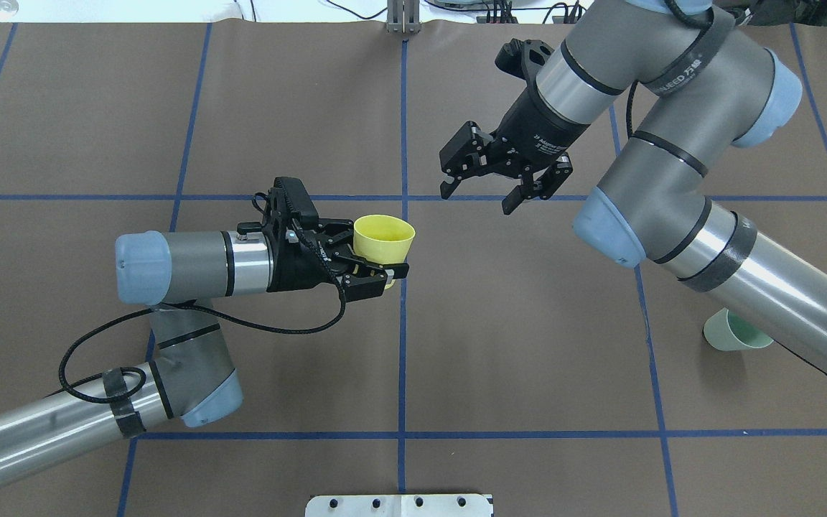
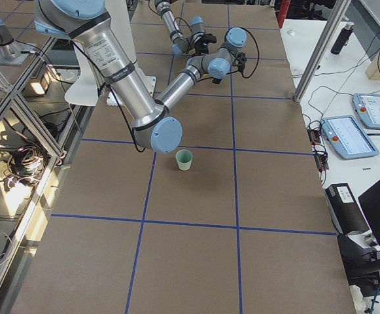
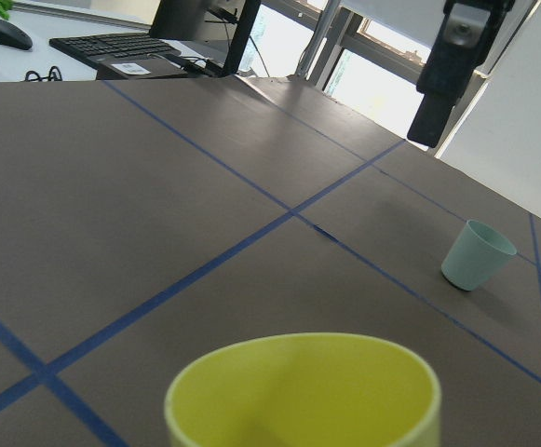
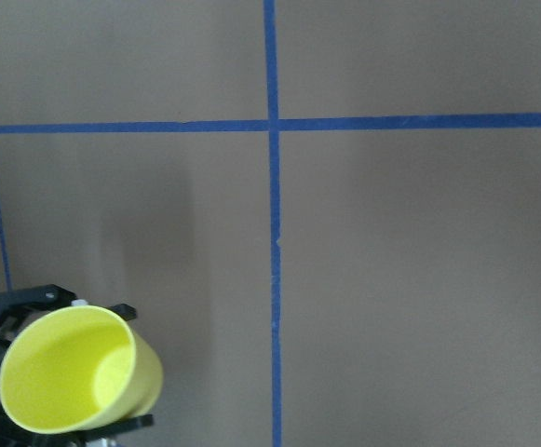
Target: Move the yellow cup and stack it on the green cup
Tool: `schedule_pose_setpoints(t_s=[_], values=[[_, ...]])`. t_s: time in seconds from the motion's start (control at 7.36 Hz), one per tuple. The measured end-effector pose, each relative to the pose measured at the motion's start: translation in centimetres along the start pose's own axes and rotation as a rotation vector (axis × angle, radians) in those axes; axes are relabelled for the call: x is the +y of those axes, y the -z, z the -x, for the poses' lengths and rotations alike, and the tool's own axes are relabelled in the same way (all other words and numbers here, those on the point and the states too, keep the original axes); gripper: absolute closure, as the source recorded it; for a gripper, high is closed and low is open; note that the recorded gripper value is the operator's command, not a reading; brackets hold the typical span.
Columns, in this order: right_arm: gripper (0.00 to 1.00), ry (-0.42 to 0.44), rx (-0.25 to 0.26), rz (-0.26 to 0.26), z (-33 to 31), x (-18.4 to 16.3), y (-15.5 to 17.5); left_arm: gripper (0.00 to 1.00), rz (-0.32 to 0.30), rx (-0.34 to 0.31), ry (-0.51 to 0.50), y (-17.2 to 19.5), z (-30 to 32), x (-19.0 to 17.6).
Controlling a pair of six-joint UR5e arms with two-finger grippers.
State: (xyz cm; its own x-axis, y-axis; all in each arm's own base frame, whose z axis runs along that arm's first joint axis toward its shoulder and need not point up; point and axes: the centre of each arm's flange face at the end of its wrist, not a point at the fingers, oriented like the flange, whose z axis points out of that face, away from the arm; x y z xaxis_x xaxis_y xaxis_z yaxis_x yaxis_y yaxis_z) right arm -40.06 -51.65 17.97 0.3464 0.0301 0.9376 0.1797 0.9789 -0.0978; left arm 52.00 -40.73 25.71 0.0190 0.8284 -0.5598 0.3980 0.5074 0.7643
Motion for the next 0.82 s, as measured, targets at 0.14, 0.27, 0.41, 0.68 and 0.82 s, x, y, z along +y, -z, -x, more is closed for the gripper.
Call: schedule_pose_setpoints(t_s=[0.14, 0.27, 0.41, 0.68, 0.82], values=[[0.03, -0.006, 0.001, 0.009, 0.5, 0.0, -0.6, 1.00, 0.000, 0.007, -0.001, -0.3, -0.4, 0.0], [0.06, -0.008, 0.003, 0.017, 0.8, 0.1, -1.1, 1.00, -0.001, 0.010, -0.001, -0.6, -0.6, 0.0], [0.08, -0.009, 0.004, 0.022, 0.9, 0.2, -1.4, 1.00, -0.002, 0.012, -0.001, -0.8, -0.8, -0.1], [0.13, -0.010, 0.007, 0.028, 1.4, -0.2, -2.0, 1.00, -0.006, 0.021, -0.001, -1.6, -1.5, -0.4], [0.17, -0.010, 0.009, 0.032, 1.7, -0.4, -2.4, 1.00, -0.007, 0.024, 0.000, -1.9, -1.9, -0.5]])
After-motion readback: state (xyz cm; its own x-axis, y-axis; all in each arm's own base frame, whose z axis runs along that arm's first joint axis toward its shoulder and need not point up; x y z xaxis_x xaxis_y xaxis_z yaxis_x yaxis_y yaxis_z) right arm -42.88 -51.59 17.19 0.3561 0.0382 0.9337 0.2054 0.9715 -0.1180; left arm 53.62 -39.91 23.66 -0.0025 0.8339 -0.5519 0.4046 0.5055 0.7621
